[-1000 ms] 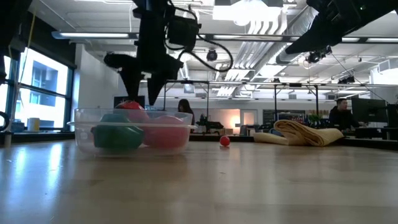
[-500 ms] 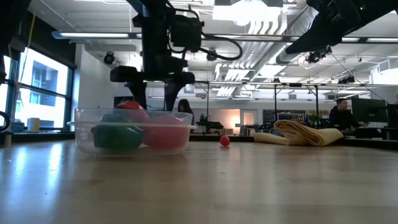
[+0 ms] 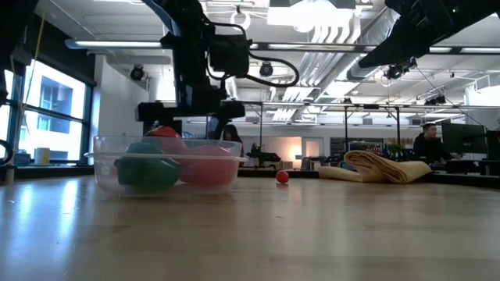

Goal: Pick and placing Produce into tupperware
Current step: Put the strawberry into the transparent container

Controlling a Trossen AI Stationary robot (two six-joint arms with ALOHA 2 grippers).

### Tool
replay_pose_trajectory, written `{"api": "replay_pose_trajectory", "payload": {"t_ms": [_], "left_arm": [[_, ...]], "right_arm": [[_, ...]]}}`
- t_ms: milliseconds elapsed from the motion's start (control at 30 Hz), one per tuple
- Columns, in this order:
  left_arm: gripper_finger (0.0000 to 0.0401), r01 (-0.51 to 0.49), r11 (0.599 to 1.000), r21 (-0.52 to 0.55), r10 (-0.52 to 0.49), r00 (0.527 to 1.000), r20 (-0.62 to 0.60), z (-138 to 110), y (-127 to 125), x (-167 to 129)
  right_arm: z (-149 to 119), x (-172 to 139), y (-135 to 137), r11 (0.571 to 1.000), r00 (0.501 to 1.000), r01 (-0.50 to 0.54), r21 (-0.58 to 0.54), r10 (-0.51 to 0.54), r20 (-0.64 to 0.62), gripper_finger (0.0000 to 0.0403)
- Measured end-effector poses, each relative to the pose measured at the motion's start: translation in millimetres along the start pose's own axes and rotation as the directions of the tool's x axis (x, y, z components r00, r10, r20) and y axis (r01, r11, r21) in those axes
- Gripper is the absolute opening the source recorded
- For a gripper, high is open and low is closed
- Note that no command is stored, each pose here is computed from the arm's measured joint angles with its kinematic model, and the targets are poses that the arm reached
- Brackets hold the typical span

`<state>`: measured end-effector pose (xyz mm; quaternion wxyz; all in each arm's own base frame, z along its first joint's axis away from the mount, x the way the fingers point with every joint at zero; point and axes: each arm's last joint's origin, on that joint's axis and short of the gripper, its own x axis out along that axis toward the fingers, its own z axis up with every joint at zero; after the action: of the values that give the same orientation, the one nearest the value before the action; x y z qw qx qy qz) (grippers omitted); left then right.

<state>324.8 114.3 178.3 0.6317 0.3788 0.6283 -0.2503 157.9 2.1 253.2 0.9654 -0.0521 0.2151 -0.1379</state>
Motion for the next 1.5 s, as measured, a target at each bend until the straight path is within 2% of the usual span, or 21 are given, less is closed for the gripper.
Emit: {"api": "replay_pose_trajectory", "payload": {"t_ms": [133,500,567,767,1033,1500], "left_arm": [[0.0291,0.035,0.999,0.018,-0.034,0.999,-0.017,0.4,-3.1,10.3],[0.0291,0.013,0.999,0.047,-0.01,0.998,-0.054,2.8,3.0,24.9],[0.0291,0.052,0.997,0.052,-0.048,0.997,-0.068,1.8,-0.7,27.2],[0.0291,0.086,0.994,0.061,-0.08,0.993,-0.088,3.4,-0.5,40.6],[0.0289,0.083,0.994,0.068,-0.076,0.991,-0.108,3.7,0.0,43.0],[0.0176,0.098,0.991,0.091,-0.087,0.989,-0.119,2.9,-1.5,43.2]], "right_arm": [[0.0,0.0,0.0,1.0,1.0,0.001,0.0,-0.001,0.0,0.0],[-1.7,0.0,0.0,1.0,1.0,0.0,-0.006,0.0,-0.016,0.0],[-1.4,-0.1,0.0,1.0,1.0,0.0,-0.005,0.0,-0.014,0.0],[-2.3,0.0,0.0,1.0,1.0,0.0,-0.008,0.0,-0.022,0.0],[-2.9,0.0,0.0,1.0,1.0,-0.001,-0.011,0.0,-0.029,0.0],[-3.0,0.0,0.0,1.0,1.0,-0.001,-0.011,0.0,-0.03,0.0]]}}
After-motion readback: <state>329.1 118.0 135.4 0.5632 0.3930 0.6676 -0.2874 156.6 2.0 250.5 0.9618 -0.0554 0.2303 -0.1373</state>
